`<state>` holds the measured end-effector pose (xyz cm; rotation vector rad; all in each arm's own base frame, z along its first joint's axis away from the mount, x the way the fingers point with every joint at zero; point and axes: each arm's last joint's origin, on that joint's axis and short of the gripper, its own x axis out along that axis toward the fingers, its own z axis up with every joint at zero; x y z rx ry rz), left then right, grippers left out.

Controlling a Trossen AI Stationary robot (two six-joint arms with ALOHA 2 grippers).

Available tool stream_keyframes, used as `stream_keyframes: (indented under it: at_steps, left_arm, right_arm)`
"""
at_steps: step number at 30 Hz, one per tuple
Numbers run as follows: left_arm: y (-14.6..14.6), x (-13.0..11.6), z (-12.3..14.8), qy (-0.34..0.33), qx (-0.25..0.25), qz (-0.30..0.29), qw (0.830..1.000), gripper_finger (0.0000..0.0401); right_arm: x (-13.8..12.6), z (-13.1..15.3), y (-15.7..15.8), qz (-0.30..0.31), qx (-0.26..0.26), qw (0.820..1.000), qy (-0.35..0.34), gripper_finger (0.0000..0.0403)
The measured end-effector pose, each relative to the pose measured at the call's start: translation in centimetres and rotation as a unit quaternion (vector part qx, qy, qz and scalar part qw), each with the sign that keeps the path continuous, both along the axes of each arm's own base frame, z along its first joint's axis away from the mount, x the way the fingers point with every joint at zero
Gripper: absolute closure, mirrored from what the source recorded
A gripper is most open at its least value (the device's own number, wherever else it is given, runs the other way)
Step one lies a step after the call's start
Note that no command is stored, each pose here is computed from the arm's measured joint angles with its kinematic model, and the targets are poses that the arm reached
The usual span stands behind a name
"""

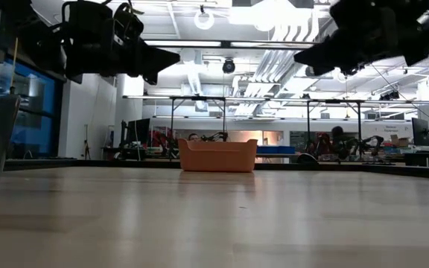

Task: Sort silverware by color (type)
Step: Return to Home Position

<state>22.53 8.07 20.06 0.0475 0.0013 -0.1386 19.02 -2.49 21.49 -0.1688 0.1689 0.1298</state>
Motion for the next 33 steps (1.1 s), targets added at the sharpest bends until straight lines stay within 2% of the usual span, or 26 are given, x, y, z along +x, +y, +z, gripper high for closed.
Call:
stream_keyframes:
  at_steps: [6, 17, 22, 26, 33]
  left_arm:
    - [0.0, 0.0, -0.2, 0.004, 0.009, 0.004, 1.000, 0.0401]
    - [0.3, 0.0, -0.3, 0.009, 0.015, 0.016, 1.000, 0.0401]
    - [0.3, 0.0, -0.3, 0.009, 0.015, 0.017, 1.000, 0.0401]
    - [0.3, 0.0, -0.3, 0.010, 0.014, 0.017, 1.000, 0.0401]
    - [0.2, -0.2, -0.7, 0.012, 0.018, 0.016, 1.000, 0.0401]
  right_arm:
    - [-2.4, -1.6, 0.1, -0.033, 0.000, 0.997, -0.063, 0.0403]
    - [-5.8, -3.8, 0.4, -0.046, 0.035, 0.992, -0.113, 0.0403]
    - [-6.5, -4.2, 0.2, -0.058, 0.041, 0.991, -0.113, 0.0403]
    - [-6.7, -4.0, 0.0, -0.043, 0.055, 0.991, -0.116, 0.0403]
    - [-7.0, -4.0, -0.4, -0.060, 0.044, 0.990, -0.116, 0.0403]
